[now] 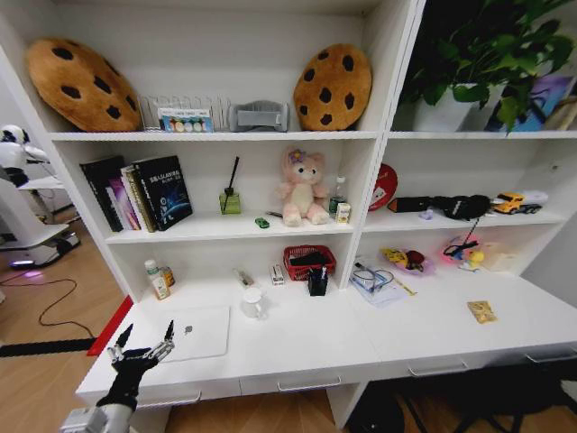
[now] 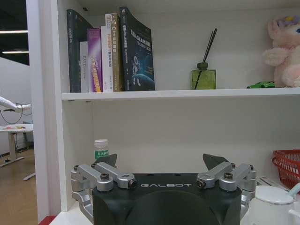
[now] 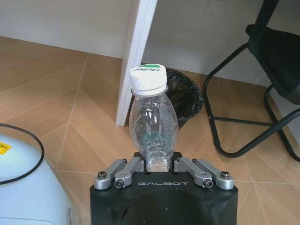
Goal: Organize the objects on the table.
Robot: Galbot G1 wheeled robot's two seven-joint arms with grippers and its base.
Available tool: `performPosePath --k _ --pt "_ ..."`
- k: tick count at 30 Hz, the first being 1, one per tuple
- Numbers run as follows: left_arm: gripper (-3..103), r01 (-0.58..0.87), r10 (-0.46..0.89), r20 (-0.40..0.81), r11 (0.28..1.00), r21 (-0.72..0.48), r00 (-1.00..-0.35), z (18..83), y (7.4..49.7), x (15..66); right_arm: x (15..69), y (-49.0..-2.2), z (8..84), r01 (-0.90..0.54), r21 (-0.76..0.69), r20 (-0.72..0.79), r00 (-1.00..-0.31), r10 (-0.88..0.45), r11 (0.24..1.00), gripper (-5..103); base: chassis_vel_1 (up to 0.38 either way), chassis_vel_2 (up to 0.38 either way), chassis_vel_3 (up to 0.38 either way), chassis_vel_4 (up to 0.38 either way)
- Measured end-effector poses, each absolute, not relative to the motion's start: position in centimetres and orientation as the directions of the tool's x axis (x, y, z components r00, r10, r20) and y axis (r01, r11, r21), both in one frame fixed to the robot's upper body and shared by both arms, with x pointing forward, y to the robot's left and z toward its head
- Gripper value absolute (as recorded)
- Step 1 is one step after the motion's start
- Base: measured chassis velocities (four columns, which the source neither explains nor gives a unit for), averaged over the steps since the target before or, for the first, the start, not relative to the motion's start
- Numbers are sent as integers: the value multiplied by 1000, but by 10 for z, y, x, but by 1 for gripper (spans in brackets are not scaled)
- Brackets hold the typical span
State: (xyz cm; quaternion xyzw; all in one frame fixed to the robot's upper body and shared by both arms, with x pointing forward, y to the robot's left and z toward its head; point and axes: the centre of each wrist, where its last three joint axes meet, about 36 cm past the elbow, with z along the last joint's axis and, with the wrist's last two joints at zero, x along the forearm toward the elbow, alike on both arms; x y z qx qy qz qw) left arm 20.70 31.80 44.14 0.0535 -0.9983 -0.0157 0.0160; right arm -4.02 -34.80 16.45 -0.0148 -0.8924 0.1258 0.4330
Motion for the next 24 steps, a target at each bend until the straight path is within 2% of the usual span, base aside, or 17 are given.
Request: performPosePath --k 11,24 --pt "100 -106 -107 30 994 33 -994 441 318 207 -30 -352 165 -57 -229 760 -634 142 972 23 -138 -143 134 137" --pt "100 -106 -107 30 994 33 -994 441 318 207 -6 -355 154 -67 -250 736 -662 144 966 23 -243 -260 261 250"
